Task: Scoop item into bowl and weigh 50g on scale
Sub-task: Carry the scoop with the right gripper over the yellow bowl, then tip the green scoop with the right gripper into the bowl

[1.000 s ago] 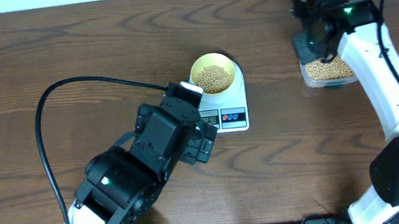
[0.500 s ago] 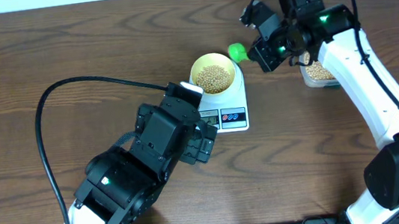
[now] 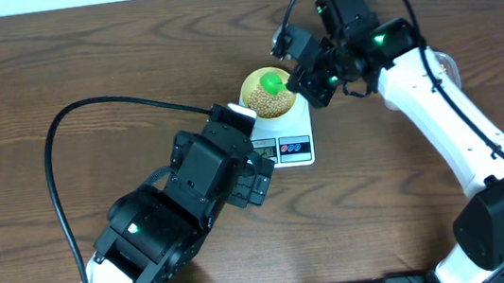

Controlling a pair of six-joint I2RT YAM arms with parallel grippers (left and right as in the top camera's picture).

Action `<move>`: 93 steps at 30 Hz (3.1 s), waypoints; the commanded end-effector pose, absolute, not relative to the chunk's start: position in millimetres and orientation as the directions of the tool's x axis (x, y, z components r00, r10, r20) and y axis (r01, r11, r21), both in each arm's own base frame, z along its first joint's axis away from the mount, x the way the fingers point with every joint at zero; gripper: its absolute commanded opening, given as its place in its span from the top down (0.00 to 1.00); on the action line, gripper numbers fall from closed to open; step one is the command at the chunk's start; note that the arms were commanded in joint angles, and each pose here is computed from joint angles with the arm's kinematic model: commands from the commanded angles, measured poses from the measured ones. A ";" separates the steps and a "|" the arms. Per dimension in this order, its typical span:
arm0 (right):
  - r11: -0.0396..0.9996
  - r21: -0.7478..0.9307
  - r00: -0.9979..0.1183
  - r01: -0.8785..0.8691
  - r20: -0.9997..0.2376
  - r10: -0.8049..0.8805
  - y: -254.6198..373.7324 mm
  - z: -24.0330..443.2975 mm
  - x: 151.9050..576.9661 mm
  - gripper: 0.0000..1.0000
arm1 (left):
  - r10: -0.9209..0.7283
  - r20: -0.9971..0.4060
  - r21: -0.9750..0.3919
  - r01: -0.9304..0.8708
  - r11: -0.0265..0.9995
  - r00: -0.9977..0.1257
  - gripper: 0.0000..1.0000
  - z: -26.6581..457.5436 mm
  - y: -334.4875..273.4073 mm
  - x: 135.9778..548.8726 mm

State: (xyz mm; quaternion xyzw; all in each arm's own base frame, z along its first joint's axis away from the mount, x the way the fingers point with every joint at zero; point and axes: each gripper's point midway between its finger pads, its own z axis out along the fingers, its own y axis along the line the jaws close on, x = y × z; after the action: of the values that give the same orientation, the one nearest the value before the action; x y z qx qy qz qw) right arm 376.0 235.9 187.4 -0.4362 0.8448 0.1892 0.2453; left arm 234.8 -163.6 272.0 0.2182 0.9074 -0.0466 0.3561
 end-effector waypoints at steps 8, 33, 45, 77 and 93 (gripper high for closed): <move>0.542 0.001 -0.472 -0.840 -0.494 -0.731 238.1 150.7 384.3 0.99 | 0.358 -0.669 0.076 0.419 0.905 -0.651 0.02 273.6 -161.5 236.2; 0.580 -0.027 -0.509 -0.814 -0.449 -0.734 245.6 112.4 402.2 0.99 | 0.358 -0.669 0.076 0.419 0.905 -0.651 0.02 273.6 -161.5 236.2; 0.605 0.063 -0.562 -0.794 -0.458 -0.689 254.6 113.0 392.4 0.99 | 0.358 -0.669 0.076 0.419 0.905 -0.651 0.02 273.6 -161.5 236.2; 0.668 0.229 -0.686 -0.708 -0.448 -0.574 260.3 116.3 383.4 0.99 | 0.358 -0.669 0.076 0.419 0.905 -0.651 0.02 273.6 -161.5 236.2; 0.699 0.267 -0.729 -0.664 -0.439 -0.525 256.3 117.5 386.3 0.99 | 0.358 -0.669 0.076 0.419 0.905 -0.651 0.02 273.6 -161.5 236.2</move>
State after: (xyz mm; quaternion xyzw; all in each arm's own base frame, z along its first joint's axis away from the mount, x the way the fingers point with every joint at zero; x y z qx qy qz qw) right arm 385.6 259.7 122.7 -0.3472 0.8994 0.1975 0.1778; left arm 234.8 -163.6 272.0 0.2182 0.9074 -0.0466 0.3561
